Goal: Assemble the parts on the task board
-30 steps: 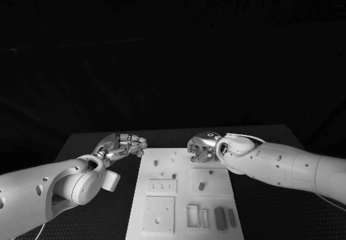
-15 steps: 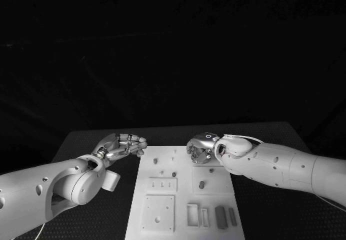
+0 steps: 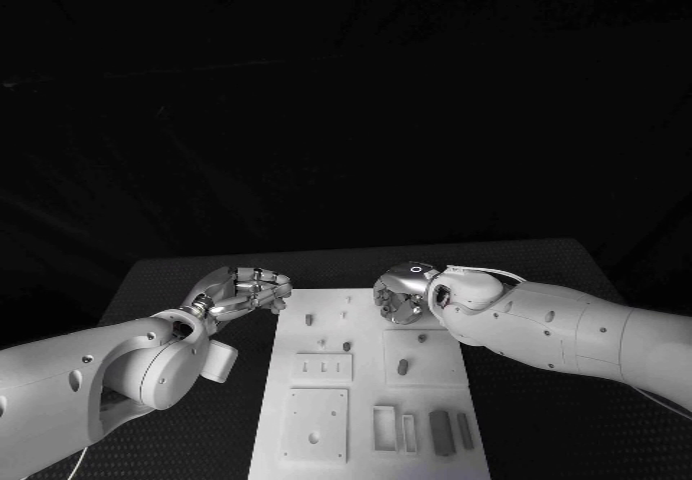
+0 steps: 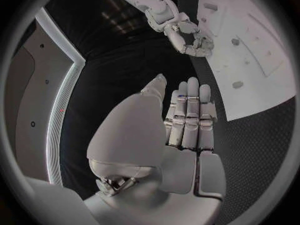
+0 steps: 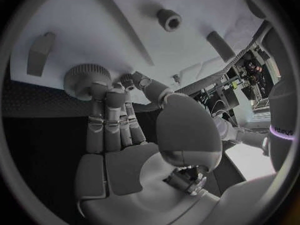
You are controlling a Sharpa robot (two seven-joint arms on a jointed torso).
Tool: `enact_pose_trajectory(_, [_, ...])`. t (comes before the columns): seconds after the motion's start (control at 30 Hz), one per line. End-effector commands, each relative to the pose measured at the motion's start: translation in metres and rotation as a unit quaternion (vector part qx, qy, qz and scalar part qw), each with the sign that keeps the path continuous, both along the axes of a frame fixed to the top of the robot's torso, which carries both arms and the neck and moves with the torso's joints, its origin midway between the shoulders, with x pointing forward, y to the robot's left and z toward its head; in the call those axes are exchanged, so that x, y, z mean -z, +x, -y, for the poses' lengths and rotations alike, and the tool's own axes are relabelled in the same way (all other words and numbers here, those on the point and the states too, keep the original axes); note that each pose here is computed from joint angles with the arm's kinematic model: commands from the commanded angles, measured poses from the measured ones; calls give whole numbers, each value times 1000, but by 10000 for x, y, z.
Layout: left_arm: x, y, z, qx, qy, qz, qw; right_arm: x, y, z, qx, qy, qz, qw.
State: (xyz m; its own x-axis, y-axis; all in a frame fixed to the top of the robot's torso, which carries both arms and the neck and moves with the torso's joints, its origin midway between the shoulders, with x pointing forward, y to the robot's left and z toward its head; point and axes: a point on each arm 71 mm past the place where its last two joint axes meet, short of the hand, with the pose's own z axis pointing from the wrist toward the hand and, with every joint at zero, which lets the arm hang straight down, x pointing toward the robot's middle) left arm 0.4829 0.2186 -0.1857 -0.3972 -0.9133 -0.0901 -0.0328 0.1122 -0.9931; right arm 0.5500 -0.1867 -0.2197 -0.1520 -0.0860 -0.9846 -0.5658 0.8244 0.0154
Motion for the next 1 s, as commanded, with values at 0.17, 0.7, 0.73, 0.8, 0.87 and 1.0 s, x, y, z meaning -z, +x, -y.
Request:
enact_pose_trajectory(0.17, [-8, -5, 32, 10, -6, -2, 1000, 98, -38, -28, -5, -23, -12, 1000])
enact_pose_trajectory(0.7, [-5, -3, 23, 9, -6, -4, 1000, 134, -58, -52, -13, -38, 13, 999])
enact_pose_trajectory(0.73, [-5, -3, 23, 10, -7, -5, 1000, 129, -60, -61, -14, -37, 17, 999])
enact_pose_trajectory(0.8, [-5, -4, 25, 10, -7, -5, 1000, 121, -65, -75, -15, -33, 21, 999])
enact_pose_trajectory(0.87, [-5, -5, 24, 10, -7, -5, 1000, 102, -71, -93, -13, -26, 32, 999])
enact_pose_trajectory(1.0, [-5, -6, 25, 11, -7, -5, 1000, 60, -84, -135, -7, -9, 54, 998])
